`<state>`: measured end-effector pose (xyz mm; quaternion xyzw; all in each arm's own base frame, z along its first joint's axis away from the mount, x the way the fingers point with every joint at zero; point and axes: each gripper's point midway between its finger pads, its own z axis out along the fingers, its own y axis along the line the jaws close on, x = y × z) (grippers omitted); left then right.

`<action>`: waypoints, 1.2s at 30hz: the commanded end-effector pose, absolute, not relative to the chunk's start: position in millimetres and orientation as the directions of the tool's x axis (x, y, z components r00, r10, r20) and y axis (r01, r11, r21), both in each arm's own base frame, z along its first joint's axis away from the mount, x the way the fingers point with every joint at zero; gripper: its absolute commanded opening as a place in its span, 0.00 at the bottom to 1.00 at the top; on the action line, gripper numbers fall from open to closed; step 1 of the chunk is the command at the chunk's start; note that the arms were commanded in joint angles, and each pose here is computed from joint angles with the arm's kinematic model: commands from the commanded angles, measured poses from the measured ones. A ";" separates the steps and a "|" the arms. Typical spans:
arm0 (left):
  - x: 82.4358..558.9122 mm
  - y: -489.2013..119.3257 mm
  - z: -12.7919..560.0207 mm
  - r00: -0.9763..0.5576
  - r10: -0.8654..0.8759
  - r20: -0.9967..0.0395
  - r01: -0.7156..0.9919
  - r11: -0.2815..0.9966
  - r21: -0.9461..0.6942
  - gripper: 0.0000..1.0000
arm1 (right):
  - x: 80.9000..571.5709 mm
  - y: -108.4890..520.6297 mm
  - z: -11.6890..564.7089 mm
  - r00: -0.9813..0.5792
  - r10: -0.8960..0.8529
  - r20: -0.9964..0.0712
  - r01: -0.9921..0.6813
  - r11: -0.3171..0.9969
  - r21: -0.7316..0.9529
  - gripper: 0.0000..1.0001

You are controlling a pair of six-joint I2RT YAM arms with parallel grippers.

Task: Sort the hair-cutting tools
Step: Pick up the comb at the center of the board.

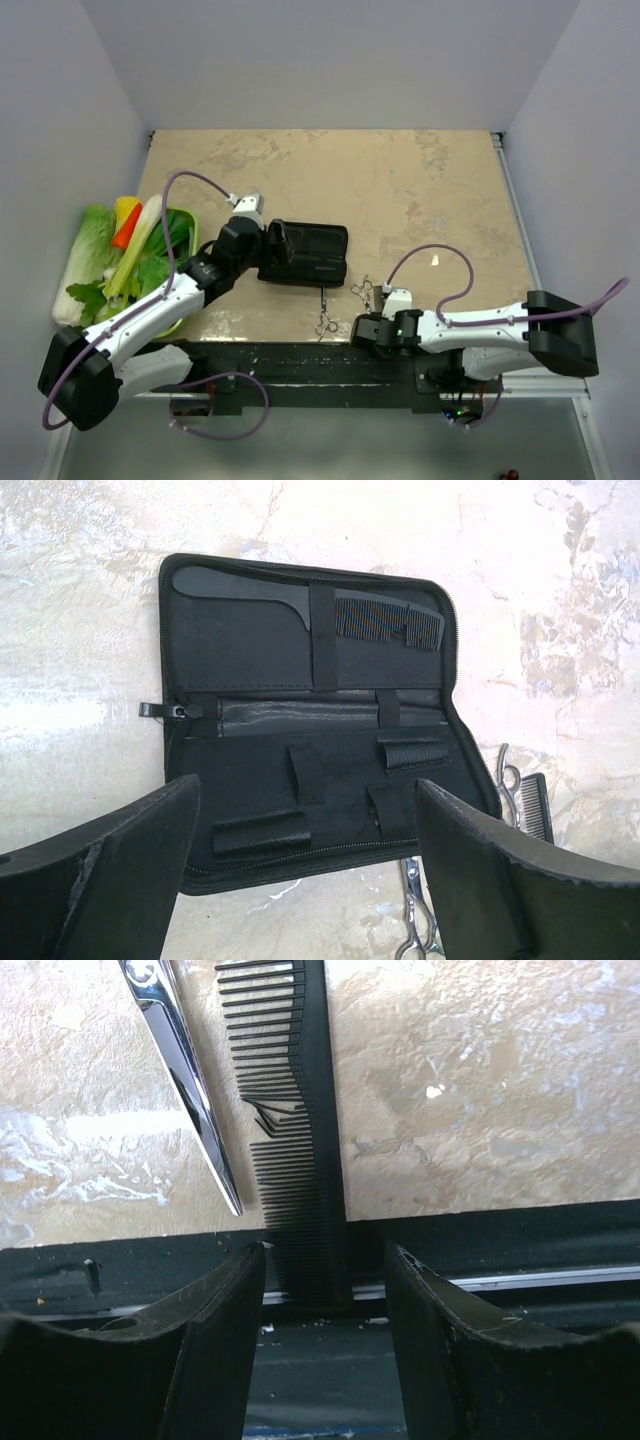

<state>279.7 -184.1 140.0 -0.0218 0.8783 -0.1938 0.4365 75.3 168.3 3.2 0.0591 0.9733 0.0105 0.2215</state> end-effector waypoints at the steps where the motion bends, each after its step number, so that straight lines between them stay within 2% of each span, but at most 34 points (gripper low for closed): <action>1: 281.8 -184.8 152.4 -0.585 -0.210 -0.783 0.146 0.923 -0.357 0.91 | 87.3 181.9 5.4 -0.866 0.149 -0.478 0.127 0.989 0.077 0.54; 5: 281.9 -184.1 152.1 -0.583 -0.208 -0.785 0.144 0.925 -0.353 0.91 | 87.9 183.4 4.0 -0.866 0.140 -0.479 0.124 0.990 0.067 0.52; 11: 281.6 -183.3 149.9 -0.587 -0.205 -0.783 0.140 0.927 -0.348 0.91 | 90.5 180.7 9.3 -0.857 0.142 -0.495 0.126 0.990 0.066 0.37; 16: 282.4 -183.8 151.0 -0.584 -0.205 -0.785 0.139 0.928 -0.346 0.91 | 93.5 176.0 20.5 -0.846 0.136 -0.515 0.130 0.990 0.048 0.29; 22: 283.4 -192.4 152.0 -0.601 -0.188 -0.777 0.169 0.920 -0.354 0.91 | 96.4 169.9 52.3 -0.837 0.111 -0.535 0.104 0.994 0.043 0.28; 26: 282.9 -208.2 165.9 -0.613 -0.164 -0.773 0.241 0.893 -0.380 0.91 | 97.2 163.4 78.4 -0.838 0.019 -0.546 0.024 1.000 -0.003 0.27; 29: 278.9 -224.5 184.7 -0.625 -0.132 -0.769 0.324 0.853 -0.410 0.91 | 96.1 160.6 94.1 -0.837 -0.108 -0.536 -0.089 0.994 -0.060 0.27; 32: 259.9 -252.1 213.5 -0.650 -0.076 -0.756 0.471 0.741 -0.479 0.91 | 95.8 158.6 109.5 -0.818 -0.214 -0.534 -0.199 0.976 -0.086 0.26; 36: 220.7 -279.4 252.9 -0.672 -0.013 -0.740 0.625 0.527 -0.576 0.91 | 88.7 170.7 135.8 -0.777 -0.296 -0.555 -0.366 0.931 0.015 0.26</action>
